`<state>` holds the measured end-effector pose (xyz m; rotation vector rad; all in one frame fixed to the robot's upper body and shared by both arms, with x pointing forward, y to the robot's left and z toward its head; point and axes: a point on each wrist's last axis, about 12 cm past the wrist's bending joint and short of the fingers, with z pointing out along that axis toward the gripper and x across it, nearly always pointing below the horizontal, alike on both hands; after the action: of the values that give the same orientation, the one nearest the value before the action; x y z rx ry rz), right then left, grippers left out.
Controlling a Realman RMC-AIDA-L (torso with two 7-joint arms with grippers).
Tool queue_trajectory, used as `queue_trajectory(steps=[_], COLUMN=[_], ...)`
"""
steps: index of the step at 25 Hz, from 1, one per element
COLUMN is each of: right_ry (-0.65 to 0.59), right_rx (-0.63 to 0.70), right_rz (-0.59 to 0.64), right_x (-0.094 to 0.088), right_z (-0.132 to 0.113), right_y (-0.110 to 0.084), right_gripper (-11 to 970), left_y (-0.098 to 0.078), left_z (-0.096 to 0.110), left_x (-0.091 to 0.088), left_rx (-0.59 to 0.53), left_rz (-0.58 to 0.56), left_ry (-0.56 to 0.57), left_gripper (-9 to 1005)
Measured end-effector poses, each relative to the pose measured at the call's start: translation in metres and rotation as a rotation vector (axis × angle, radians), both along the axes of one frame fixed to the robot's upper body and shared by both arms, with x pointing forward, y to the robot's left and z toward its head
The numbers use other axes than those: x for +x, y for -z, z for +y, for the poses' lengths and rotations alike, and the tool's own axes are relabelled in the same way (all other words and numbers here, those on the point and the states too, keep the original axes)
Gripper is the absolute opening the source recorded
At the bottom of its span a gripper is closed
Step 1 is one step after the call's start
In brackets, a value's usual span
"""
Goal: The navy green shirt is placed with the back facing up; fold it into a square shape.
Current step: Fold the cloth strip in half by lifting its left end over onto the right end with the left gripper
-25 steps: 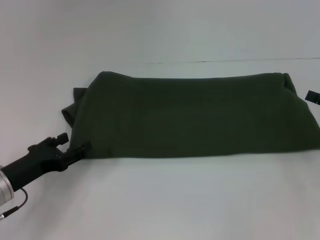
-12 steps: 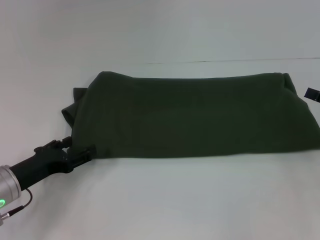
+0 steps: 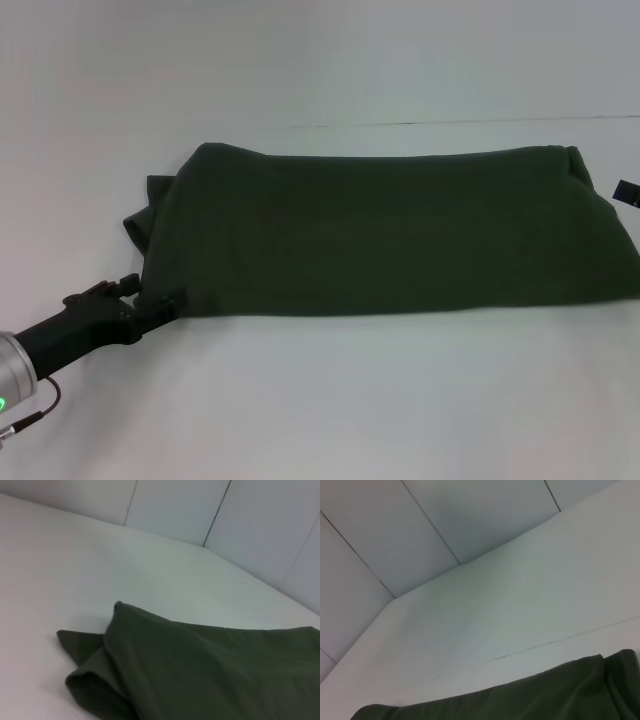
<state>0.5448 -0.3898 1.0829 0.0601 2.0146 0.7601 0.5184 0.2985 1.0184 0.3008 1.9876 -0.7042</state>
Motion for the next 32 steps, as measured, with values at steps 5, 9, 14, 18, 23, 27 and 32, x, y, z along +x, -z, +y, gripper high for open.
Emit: queue_trajectory(steps=[5, 9, 14, 18, 23, 27, 32], right_ry=[0.0, -0.001, -0.002, -0.003, -0.004, -0.003, 0.002], right_rx=[0.004, 0.011, 0.012, 0.013, 0.016, 0.016, 0.018], right_rz=[0.004, 0.009, 0.009, 0.009, 0.008, 0.009, 0.015], right_x=[-0.0006, -0.001, -0.0011, -0.0011, -0.0013, -0.0016, -0.0043], right_z=[0.0006, 0.0015, 0.0017, 0.0019, 0.0019, 0.0018, 0.0], right_y=[0.0014, 0.0029, 0.0028, 0.0029, 0.0026, 0.0028, 0.0042], right_gripper=[748, 748, 747, 747, 743, 723, 652], left_y=[0.0018, 0.0034, 0.004, 0.0043, 0.001, 0.0007, -0.001], left_z=[0.0026, 0.0037, 0.0024, 0.0007, 0.0016, 0.0008, 0.0004], left_x=[0.0004, -0.0009, -0.0032, -0.0028, -0.0006, 0.0013, 0.0044], left_rx=[0.008, 0.009, 0.014, 0.03, 0.042, 0.052, 0.062], left_rz=[0.014, 0.022, 0.027, 0.033, 0.027, 0.028, 0.022], left_ry=[-0.023, -0.028, -0.005, 0.018, 0.026, 0.029, 0.033], left_gripper=[843, 842, 840, 839, 683, 573, 454])
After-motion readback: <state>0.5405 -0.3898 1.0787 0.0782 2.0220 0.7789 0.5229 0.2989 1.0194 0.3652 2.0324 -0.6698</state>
